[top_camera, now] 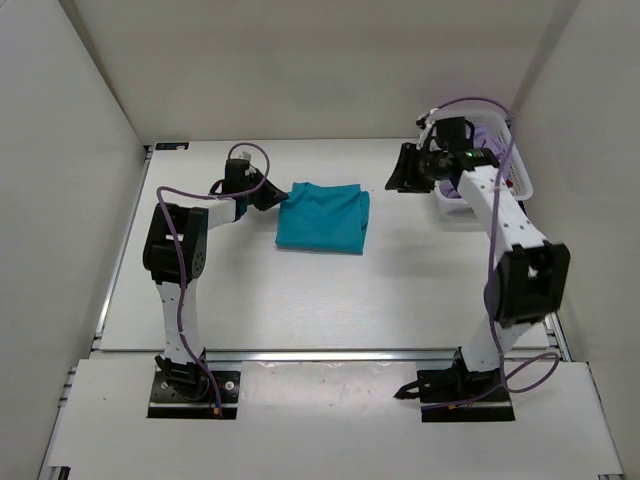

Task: Fold and stack the t-shirts
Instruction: Fold the long partially folded tshirt into a neat square

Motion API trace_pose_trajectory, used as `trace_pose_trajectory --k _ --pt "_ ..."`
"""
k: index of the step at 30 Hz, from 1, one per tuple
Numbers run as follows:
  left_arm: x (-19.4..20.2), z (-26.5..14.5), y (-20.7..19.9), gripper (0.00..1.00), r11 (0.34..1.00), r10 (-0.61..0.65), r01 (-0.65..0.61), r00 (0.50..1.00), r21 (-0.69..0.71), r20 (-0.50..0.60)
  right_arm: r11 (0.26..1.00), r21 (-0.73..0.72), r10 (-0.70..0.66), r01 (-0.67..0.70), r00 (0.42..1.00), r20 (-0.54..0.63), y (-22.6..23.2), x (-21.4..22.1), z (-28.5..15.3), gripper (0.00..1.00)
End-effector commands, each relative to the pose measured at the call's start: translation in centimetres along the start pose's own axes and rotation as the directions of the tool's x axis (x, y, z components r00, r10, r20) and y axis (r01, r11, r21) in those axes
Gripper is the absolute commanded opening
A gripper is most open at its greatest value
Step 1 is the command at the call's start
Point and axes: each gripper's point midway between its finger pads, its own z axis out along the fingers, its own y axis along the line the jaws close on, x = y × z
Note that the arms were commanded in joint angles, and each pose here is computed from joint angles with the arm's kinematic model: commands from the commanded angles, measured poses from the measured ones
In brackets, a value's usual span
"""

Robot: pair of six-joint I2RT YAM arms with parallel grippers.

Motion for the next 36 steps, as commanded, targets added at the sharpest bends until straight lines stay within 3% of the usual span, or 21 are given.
trace_pose_trajectory --k 1,5,11,23,36 --pt "-1.6 -1.8 -3.7 0.09 0.996 0.025 -0.028 0.999 0.088 0.039 0.986 -0.168 -0.001 0.022 0.992 0.125 1.4 -1.8 3.2 0.37" --pt "-2.0 -1.9 -3.4 0.08 0.997 0.023 -0.027 0.998 0.074 0.051 0.975 -0.218 -0.012 0.032 0.996 0.09 1.6 -1.5 8.7 0.34" --pt "-1.7 -1.5 -4.1 0.08 0.996 0.043 -0.046 0.998 0.073 0.046 0.966 -0.258 0.053 -0.032 0.996 0.074 0.2 -3.3 12.5 0.33" --pt "-2.4 -1.3 -2.7 0.08 0.998 0.027 -0.03 0.999 0.058 0.047 0.946 -0.321 0.079 -0.045 0.992 0.095 0.6 -3.3 13.0 0.35" --pt "-2.2 -1.0 -3.0 0.07 0.997 0.022 -0.025 0.999 0.071 0.036 0.98 -0.184 0.08 -0.075 0.997 0.021 -1.1 -3.8 16.4 0.34"
